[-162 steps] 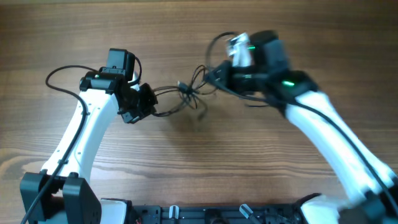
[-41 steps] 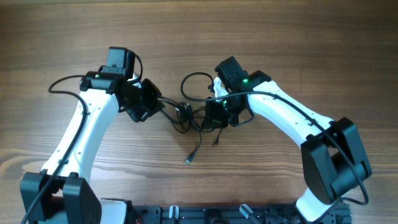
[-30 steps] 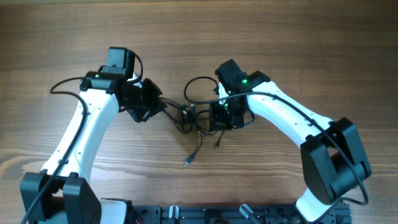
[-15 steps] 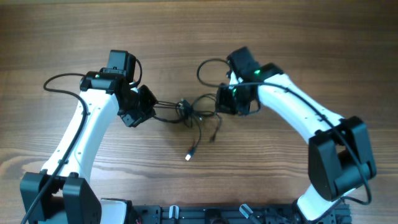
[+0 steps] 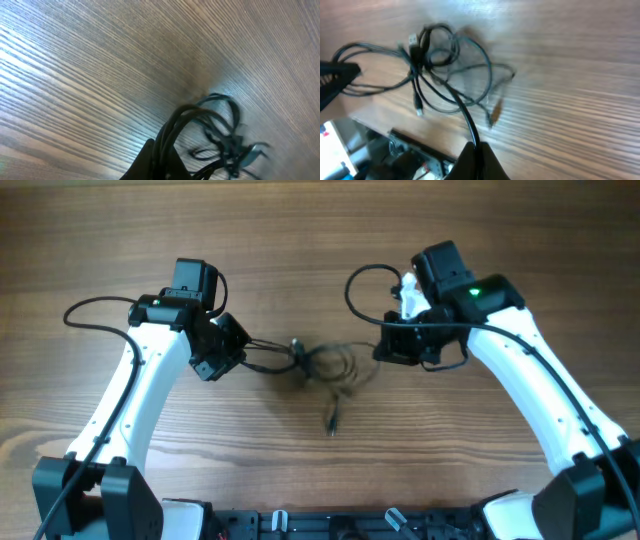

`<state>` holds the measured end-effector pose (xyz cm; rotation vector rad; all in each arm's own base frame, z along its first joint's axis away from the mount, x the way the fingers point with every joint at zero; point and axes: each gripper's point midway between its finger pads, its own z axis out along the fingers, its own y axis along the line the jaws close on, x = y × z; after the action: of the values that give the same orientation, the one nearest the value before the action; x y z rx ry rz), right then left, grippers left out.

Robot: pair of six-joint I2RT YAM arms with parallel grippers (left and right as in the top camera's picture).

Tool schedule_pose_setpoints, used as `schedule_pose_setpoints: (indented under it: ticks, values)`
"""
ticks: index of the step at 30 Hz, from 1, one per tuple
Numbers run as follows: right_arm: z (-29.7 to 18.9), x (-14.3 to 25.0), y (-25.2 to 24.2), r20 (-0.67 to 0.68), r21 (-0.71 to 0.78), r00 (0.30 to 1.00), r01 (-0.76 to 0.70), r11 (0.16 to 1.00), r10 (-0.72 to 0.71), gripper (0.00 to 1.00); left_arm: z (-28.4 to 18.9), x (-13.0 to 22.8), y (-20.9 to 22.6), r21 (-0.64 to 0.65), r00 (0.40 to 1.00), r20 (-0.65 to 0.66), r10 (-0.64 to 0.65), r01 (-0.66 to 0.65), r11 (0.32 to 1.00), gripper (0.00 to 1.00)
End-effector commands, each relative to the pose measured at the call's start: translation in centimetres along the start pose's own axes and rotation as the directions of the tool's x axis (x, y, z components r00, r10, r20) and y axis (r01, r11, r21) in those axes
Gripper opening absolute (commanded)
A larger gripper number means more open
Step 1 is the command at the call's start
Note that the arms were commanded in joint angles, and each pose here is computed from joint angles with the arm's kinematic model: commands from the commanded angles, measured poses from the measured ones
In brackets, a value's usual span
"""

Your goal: Untangle cables

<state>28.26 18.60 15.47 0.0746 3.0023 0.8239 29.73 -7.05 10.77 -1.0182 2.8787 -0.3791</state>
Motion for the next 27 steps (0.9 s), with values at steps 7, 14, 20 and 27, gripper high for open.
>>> schedule_pose_setpoints:
  ticks: [7,14,20,27]
  values:
    - [-6.1,-1.2,8.1,0.232,-0.305,0.949,0.278,0.911,-0.213,0.05,0.1,-0.6,0.5,-0.022,0.999,0.029,-0.02,0.021,1.0,0.06]
    - [-5.4,-3.4,0.6,0.315,0.029,0.947,-0.081,0.996,0.068,0.83,0.1,0.3,-0.8,0.049,0.999,-0.028,0.044,-0.043,0.998,0.04]
    - [-4.8,-2.2,1.9,0.249,-0.018,0.969,0.011,1.0,-0.006,0.96,-3.0,5.1,-8.6,0.565,0.877,-0.107,0.468,-0.333,0.755,0.04]
    - [-2.0,0.1,4.5,0.131,-0.064,0.981,0.155,0.986,-0.145,0.97,-7.8,7.9,-12.2,0.833,0.778,-0.032,0.628,-0.326,0.447,0.04]
